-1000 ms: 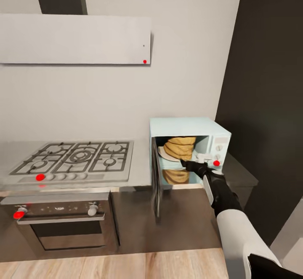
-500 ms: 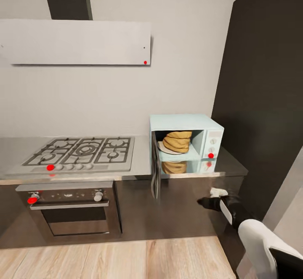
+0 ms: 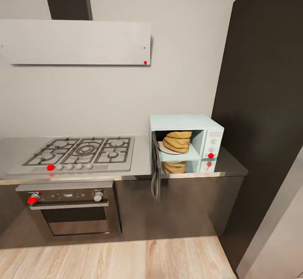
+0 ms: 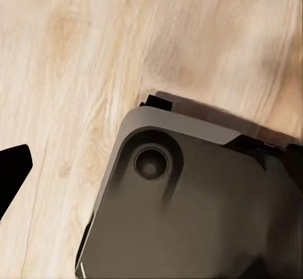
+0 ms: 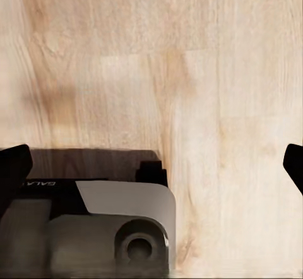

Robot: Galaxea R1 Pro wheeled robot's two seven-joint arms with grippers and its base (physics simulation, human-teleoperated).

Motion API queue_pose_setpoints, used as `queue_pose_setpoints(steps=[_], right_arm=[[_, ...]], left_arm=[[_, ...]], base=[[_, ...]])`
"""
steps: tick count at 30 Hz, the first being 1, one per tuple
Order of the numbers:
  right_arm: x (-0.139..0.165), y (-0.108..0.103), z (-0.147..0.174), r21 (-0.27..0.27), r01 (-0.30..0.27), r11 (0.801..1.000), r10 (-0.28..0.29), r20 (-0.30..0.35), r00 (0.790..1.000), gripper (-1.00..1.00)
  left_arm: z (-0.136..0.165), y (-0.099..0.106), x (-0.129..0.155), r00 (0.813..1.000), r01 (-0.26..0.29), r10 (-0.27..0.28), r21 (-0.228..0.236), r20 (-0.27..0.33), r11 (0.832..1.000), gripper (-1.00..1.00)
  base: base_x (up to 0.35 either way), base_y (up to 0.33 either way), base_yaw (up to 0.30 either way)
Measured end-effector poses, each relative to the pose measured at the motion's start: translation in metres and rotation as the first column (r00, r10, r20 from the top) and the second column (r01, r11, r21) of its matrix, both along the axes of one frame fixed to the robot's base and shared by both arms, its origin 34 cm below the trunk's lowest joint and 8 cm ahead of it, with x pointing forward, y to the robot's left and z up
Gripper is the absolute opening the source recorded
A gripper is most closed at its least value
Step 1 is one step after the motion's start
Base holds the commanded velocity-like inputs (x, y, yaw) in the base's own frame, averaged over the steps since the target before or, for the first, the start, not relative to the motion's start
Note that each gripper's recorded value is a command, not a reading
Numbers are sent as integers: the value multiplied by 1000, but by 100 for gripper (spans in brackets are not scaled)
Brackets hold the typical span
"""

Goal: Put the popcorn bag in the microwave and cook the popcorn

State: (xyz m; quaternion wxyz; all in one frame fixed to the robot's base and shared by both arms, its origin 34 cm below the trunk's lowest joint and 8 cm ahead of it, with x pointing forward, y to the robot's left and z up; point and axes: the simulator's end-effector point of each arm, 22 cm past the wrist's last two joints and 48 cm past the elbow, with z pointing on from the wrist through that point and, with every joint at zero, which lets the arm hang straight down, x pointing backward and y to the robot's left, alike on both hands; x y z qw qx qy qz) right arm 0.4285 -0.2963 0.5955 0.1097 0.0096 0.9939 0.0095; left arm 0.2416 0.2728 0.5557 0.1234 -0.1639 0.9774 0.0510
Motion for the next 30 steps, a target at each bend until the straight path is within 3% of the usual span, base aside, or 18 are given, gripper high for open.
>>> queue_pose_setpoints(steps=[4,9,13,30], right_arm=[[-55,-2,-20,-4,2,1000,-2,-11,1000,100],[-127,-1,-38,-6,-4,1000,4,-22,1000,100],[-162,-1,-44,-8,-6,1000,6,-53,999,100],[-166,-4,-44,-13,-5,1000,5,-27,1000,100]], left_arm=[[-2,1,-10,1000,-3,3,-2,-21,1000,100],[-10,1,-65,991,7,-7,0,-131,1000,100],[-10,2,-71,990,11,-11,1,-143,1000,100],[-10,4,-66,991,9,-8,5,-135,1000,100]], base=[[0,0,0],[0,0,0],[0,0,0],[0,0,0]])
